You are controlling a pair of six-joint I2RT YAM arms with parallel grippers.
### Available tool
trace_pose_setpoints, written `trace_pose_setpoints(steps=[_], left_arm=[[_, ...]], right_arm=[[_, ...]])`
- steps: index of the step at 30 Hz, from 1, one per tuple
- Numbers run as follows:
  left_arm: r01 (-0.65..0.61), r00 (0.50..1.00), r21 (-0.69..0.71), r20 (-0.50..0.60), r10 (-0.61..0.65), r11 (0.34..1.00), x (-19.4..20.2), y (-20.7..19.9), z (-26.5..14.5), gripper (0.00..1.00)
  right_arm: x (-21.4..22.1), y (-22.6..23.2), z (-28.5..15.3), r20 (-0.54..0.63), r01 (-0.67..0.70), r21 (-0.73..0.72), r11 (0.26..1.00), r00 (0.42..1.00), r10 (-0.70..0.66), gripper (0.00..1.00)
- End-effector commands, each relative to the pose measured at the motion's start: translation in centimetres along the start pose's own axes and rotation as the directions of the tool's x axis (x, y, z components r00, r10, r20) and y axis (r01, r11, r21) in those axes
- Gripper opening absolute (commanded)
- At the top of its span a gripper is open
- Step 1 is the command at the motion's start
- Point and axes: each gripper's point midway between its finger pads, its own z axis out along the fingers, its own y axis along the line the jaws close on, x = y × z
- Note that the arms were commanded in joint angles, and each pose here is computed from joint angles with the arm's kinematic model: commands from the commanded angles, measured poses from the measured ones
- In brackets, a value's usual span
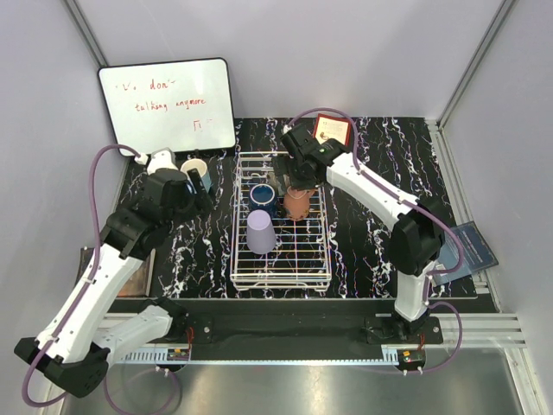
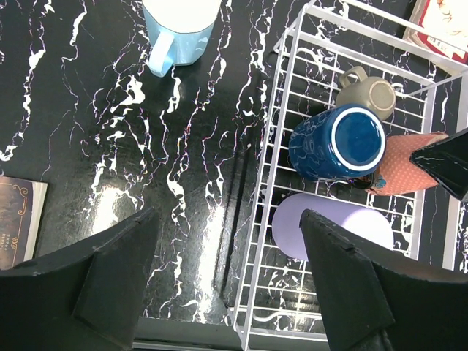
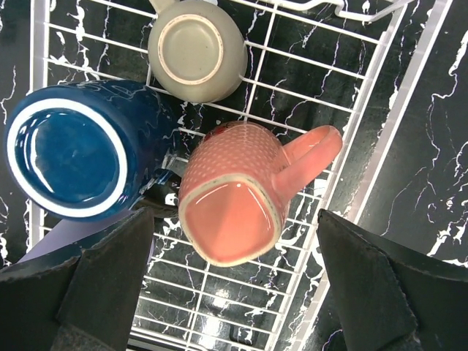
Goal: Unload the cups from the dish rack
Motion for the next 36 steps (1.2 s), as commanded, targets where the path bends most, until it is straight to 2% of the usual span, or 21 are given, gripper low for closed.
trace_pose_setpoints(steps=[1, 13, 16, 17, 18, 20, 21, 23, 26, 29, 36], left_arm=[[-0.017, 1.0, -0.001, 0.009, 0.017, 1.0, -0.2, -0.2, 0.4, 0.83], [-0.046, 0.999, -0.013, -0.017, 0.045, 0.999, 0.5, -0.4, 1.6, 0.83], [-0.043, 0.999, -0.004, -0.023, 0.043, 0.999, 0.7, -0.5, 1.6, 0.83], [-0.043, 0.999, -0.004, -0.029, 0.043, 0.999, 0.9, -0.4, 1.7, 0.83], [-0.042, 0.999, -0.002, -0.028, 0.042, 0.999, 0.9, -0.5, 1.7, 0.83], [-0.043, 0.998, -0.001, -0.034, 0.043, 0.999, 1.2, -0.4, 1.8, 0.83], [-0.044, 0.998, -0.001, -0.037, 0.044, 0.999, 1.3, -0.4, 1.8, 0.83], [-0.044, 0.998, -0.001, -0.037, 0.044, 0.999, 1.3, -0.5, 1.9, 0.83], [-0.045, 0.998, 0.001, -0.037, 0.045, 0.999, 1.2, -0.6, 2.0, 0.83], [-0.042, 0.999, 0.006, -0.03, 0.042, 0.999, 0.9, -0.9, 2.1, 0.83], [-0.034, 0.999, 0.025, -0.021, 0.034, 0.999, 0.6, -1.7, 2.7, 0.83]], right_arm=[[-0.1, 0.9, 0.6, -0.002, -0.005, -0.013, 1.0, 1.0, 0.005, 1.0], [1.7, 0.9, 4.6, -0.068, -0.014, 0.016, 1.0, 0.998, 0.015, 0.98], [1.9, 0.9, 4.8, -0.068, -0.018, 0.019, 1.0, 0.998, 0.019, 0.74], [1.9, 0.9, 4.8, -0.067, -0.023, 0.017, 1.0, 0.997, 0.024, 0.7], [1.8, 0.9, 4.5, -0.058, -0.026, 0.015, 1.0, 0.998, 0.027, 0.57], [1.8, 0.8, 4.3, -0.054, -0.031, 0.017, 0.999, 0.998, 0.032, 0.44], [1.7, 0.8, 3.9, -0.046, -0.034, 0.015, 0.999, 0.998, 0.035, 0.24], [1.7, 0.5, 3.6, -0.04, -0.04, 0.026, 0.999, 0.998, 0.041, 0.0], [1.4, 0.5, 2.3, -0.019, -0.039, 0.009, 0.999, 0.999, 0.039, 0.0], [-0.1, 1.3, -1.0, 0.037, -0.059, -0.042, 0.997, 0.997, 0.061, 0.0], [-4.9, 2.4, -12.7, 0.242, -0.096, -0.222, 0.97, 0.959, 0.15, 0.0]])
